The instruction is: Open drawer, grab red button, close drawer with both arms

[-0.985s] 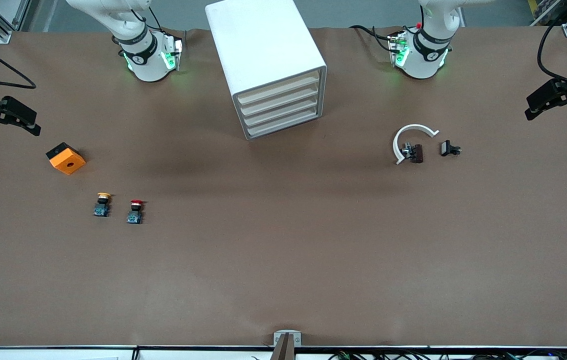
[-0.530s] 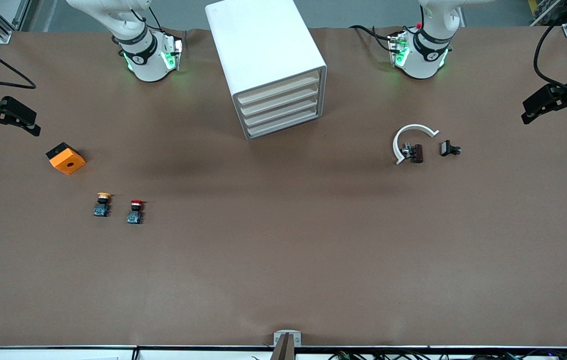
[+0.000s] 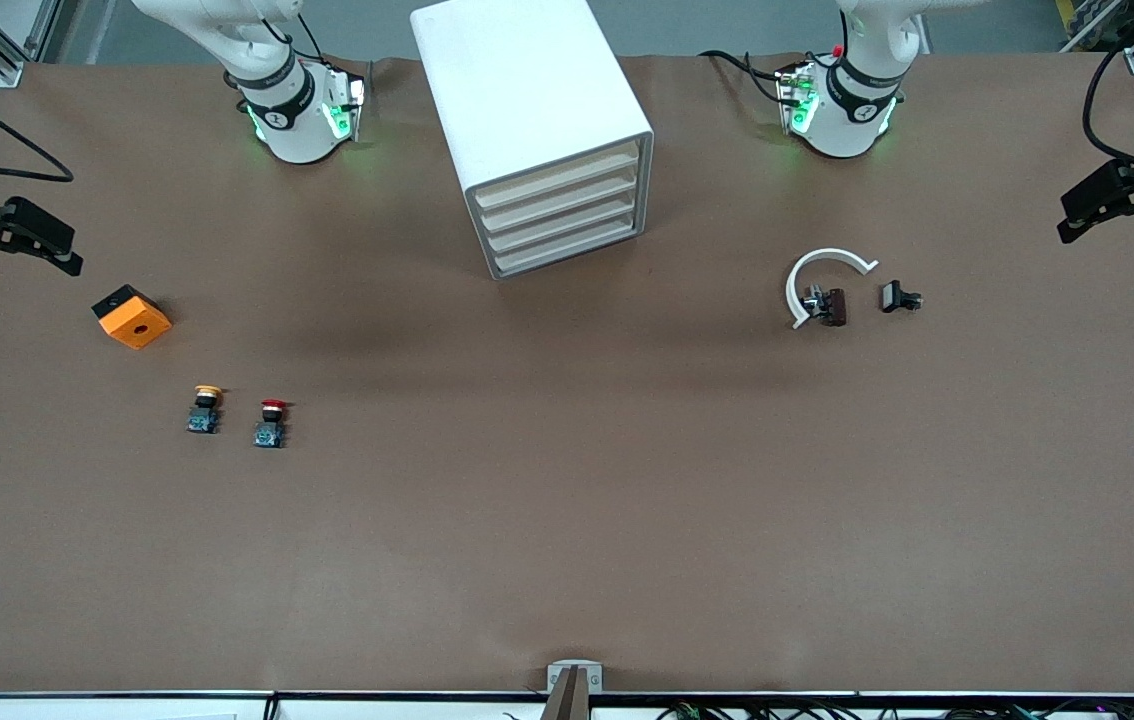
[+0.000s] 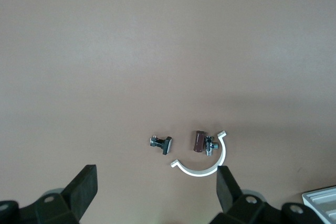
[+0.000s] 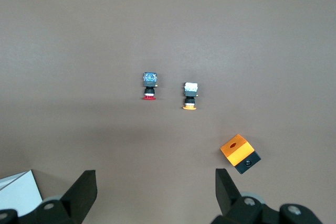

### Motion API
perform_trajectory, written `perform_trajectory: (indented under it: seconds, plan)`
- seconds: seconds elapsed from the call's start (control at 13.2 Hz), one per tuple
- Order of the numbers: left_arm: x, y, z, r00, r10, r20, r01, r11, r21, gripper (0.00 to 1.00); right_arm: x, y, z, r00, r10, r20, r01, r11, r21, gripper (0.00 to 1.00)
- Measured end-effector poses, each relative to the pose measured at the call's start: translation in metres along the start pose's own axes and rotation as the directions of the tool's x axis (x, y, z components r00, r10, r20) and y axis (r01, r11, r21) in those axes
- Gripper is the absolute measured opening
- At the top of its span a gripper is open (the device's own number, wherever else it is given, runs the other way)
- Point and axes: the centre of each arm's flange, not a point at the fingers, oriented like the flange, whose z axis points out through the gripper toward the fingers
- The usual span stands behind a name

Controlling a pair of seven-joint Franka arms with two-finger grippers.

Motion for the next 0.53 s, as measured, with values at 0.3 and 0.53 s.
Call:
perform_trajectory:
  seconds: [0.3, 0.53]
  plan:
    - [0.0002, -0.0012, -0.0014, 1.000, 0.000, -0.004, 0.000, 1.000, 0.000, 1.00, 0.0006, -0.0003, 0.0006, 1.000, -0.001, 0.001, 0.001, 1.000, 0.000, 1.00]
    - [0.0003, -0.0013, -0.0030, 1.000, 0.000, -0.008, 0.000, 1.000, 0.000, 1.00, 0.0028, -0.0008, 0.0001, 1.000, -0.002, -0.002, 0.002, 1.000, 0.000, 1.00]
